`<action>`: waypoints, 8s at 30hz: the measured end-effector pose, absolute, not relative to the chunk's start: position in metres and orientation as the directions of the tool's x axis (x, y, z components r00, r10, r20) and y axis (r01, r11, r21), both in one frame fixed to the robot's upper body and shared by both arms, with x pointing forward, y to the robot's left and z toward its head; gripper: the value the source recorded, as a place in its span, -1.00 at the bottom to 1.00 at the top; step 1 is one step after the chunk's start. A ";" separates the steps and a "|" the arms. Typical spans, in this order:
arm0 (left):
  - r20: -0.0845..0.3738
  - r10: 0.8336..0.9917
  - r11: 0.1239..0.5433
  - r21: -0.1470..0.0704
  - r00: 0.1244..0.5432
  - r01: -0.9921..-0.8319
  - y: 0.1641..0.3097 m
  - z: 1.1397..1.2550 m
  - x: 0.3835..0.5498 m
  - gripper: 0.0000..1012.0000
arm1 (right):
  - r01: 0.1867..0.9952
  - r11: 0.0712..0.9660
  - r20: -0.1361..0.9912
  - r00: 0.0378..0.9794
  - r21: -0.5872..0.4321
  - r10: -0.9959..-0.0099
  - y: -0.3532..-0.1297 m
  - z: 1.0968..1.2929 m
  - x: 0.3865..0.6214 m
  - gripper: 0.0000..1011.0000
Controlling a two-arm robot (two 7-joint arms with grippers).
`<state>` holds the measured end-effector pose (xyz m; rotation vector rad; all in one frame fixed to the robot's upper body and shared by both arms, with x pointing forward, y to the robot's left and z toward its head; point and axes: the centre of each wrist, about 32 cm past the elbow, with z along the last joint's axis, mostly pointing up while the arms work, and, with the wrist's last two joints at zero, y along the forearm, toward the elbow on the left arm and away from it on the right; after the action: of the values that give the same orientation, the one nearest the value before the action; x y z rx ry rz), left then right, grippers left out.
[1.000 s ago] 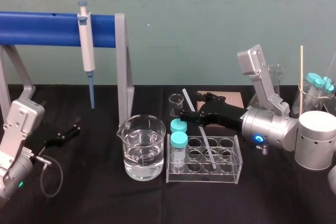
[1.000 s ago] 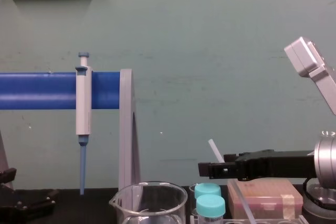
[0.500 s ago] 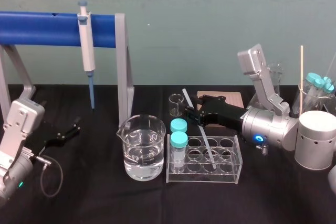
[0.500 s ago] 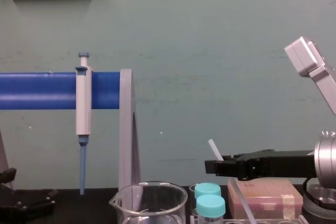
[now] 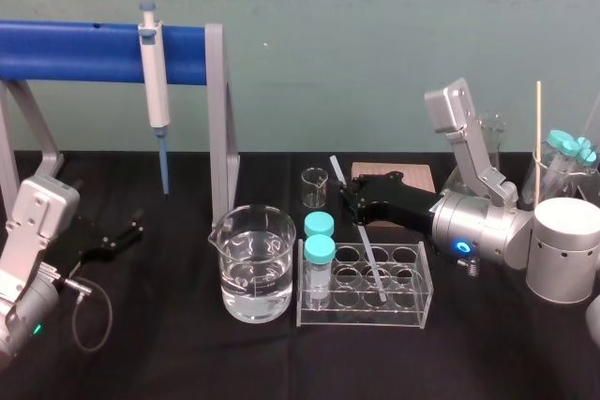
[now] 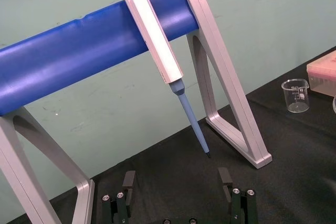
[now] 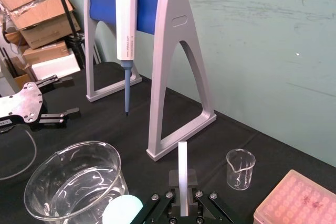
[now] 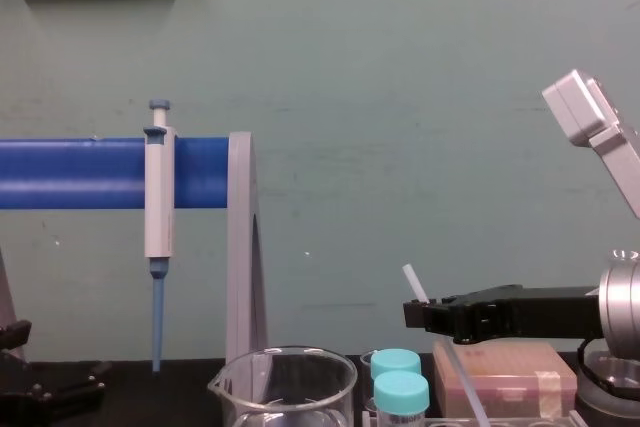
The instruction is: Pick up the stirring rod with one hand, then place it down.
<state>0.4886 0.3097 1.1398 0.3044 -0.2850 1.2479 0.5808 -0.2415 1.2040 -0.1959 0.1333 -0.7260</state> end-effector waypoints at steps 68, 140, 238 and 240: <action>0.374 0.880 0.287 0.070 0.292 -0.955 0.310 1.140 0.489 0.98 | 0.693 0.628 0.085 0.645 0.355 -0.760 -0.271 1.242 0.554 -0.86; 0.374 0.880 0.287 0.070 0.292 -0.955 0.310 1.140 0.489 0.98 | 0.690 0.642 0.093 0.654 0.334 -0.751 -0.270 1.239 0.553 -0.86; 0.374 0.880 0.287 0.070 0.292 -0.955 0.310 1.140 0.489 0.98 | 0.744 0.656 -0.009 0.662 0.129 -0.749 -0.246 1.142 0.543 -0.86; 0.374 0.880 0.287 0.070 0.292 -0.955 0.310 1.140 0.489 0.98 | 0.746 0.654 -0.010 0.660 0.129 -0.751 -0.246 1.143 0.544 -0.86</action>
<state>0.4886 0.3097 1.1398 0.3045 -0.2851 1.2480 0.5438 -0.2457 1.1427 0.1262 -0.0458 -0.8491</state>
